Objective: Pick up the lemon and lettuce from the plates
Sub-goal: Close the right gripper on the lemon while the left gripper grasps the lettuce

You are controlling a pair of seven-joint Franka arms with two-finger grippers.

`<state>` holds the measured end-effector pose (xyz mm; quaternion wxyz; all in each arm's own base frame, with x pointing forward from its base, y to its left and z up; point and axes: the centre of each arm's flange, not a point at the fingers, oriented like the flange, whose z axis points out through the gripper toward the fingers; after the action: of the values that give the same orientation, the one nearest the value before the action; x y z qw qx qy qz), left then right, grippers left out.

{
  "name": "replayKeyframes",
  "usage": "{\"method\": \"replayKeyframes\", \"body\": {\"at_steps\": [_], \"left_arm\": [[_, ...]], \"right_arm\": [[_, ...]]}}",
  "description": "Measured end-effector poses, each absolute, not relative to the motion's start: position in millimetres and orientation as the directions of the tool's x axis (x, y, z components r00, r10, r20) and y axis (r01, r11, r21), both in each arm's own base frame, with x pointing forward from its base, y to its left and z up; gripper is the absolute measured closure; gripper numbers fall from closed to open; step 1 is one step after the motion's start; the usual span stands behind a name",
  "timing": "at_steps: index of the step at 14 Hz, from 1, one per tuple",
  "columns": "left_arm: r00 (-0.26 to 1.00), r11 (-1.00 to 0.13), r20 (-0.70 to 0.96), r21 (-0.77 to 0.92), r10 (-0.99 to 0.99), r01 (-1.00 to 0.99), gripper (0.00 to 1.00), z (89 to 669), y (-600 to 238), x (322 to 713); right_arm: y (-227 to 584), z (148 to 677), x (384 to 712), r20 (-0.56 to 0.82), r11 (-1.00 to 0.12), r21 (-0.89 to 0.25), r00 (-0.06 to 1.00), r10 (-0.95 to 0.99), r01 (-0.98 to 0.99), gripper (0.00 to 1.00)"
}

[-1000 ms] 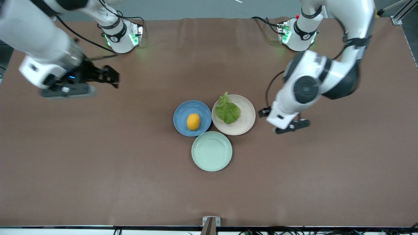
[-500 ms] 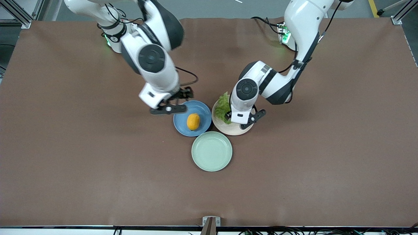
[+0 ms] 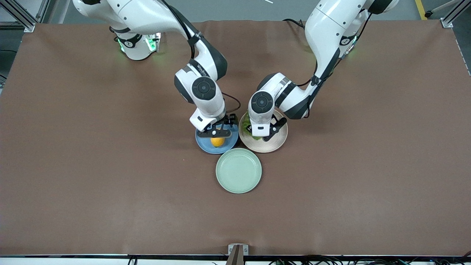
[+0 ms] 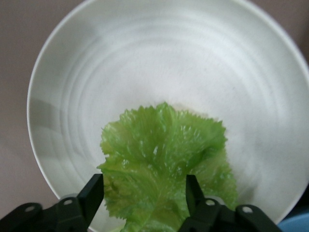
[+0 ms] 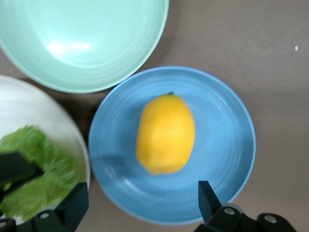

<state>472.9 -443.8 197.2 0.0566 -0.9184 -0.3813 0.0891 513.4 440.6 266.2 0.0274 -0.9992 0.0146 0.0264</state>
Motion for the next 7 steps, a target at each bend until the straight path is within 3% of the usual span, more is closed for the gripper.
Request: {"method": "replayKeyframes", "body": {"at_steps": [1,3,4,7], "left_arm": [[0.692,-0.702,-0.124,-0.176,0.711,0.69,0.29,195,-445,471],[0.693,-0.703,-0.128,-0.184,0.71,0.687,0.41,191,-446,467],[0.693,-0.703,-0.129,-0.187,0.71,0.686,0.41,189,-446,467],[0.691,-0.702,-0.13,-0.184,0.711,0.688,0.69,192,-446,468]], "right_arm": [[435,258,520,-0.047,-0.997,-0.059,0.998,-0.042,-0.044,0.0],[429,235,527,-0.036,-0.996,-0.07,0.998,-0.059,-0.062,0.0],[429,225,527,-0.037,-0.995,-0.071,0.997,-0.061,-0.064,0.0],[428,204,524,-0.053,-0.996,-0.062,0.997,-0.064,-0.067,0.0]]}}
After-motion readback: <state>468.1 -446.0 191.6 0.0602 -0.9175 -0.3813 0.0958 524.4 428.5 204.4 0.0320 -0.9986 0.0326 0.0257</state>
